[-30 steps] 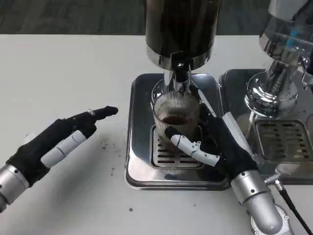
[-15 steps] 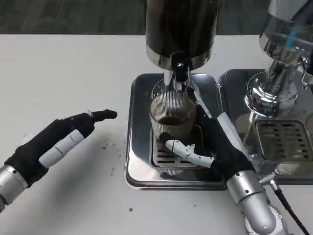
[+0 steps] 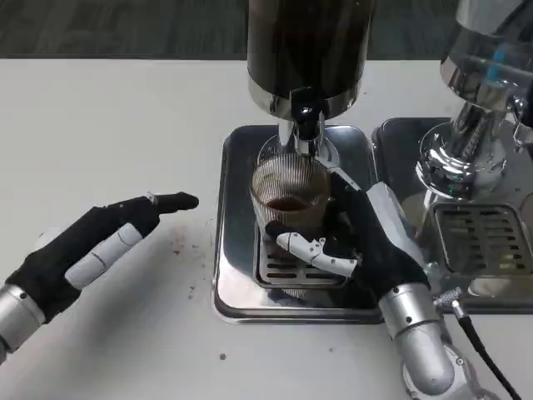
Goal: Grasp the cup under the faucet to collect the drink, then remove the cup.
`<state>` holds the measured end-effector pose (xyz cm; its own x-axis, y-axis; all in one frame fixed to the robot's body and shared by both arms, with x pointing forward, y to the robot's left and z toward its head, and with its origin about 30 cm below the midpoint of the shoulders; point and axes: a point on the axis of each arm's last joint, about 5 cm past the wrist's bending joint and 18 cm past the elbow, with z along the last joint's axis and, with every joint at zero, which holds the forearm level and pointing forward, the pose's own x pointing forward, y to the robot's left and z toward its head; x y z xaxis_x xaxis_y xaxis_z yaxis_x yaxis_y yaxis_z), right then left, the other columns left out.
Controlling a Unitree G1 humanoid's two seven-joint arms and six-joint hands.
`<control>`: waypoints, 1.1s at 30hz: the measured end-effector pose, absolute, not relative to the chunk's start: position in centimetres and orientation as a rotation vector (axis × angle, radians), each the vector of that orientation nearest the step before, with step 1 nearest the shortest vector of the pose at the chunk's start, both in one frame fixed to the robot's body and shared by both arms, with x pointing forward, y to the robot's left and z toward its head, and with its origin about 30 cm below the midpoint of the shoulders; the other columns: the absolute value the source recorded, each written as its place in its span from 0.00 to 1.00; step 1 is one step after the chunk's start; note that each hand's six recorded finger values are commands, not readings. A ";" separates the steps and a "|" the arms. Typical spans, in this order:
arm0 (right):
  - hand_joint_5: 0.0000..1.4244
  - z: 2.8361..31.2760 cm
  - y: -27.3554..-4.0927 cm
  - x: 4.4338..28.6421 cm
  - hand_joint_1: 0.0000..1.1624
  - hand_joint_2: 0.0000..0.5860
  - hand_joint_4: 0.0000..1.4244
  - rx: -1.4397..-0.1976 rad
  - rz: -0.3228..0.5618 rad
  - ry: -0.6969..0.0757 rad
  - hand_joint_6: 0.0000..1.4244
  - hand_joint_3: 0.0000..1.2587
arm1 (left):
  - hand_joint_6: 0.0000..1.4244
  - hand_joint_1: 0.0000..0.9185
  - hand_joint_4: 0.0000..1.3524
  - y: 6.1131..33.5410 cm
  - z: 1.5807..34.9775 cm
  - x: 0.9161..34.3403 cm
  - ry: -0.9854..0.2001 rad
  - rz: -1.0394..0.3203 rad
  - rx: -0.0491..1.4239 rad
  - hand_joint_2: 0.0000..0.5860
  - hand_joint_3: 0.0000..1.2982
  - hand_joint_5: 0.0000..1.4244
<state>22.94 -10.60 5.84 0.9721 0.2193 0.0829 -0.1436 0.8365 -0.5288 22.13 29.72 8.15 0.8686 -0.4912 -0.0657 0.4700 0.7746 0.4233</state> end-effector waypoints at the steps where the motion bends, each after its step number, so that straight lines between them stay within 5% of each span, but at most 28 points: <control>1: 0.25 5.8 -10.5 22.9 0.56 0.37 0.23 -0.549 0.190 -0.144 0.34 0.24 | 0.03 0.00 0.14 29.7 8.1 22.1 -0.048 -0.520 0.445 0.20 0.23 0.07; 33: 0.57 3.4 -9.5 20.7 0.60 0.39 0.49 -0.539 -0.011 -0.239 0.77 0.48 | 0.04 0.00 0.17 29.8 8.1 22.0 -0.034 -0.520 0.445 0.28 0.24 0.10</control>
<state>20.66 -9.48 3.44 0.9723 0.0525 0.2279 0.0725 0.8588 -0.5071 22.00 29.84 8.06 0.8694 -0.4876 -0.0796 0.4730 0.7749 0.4193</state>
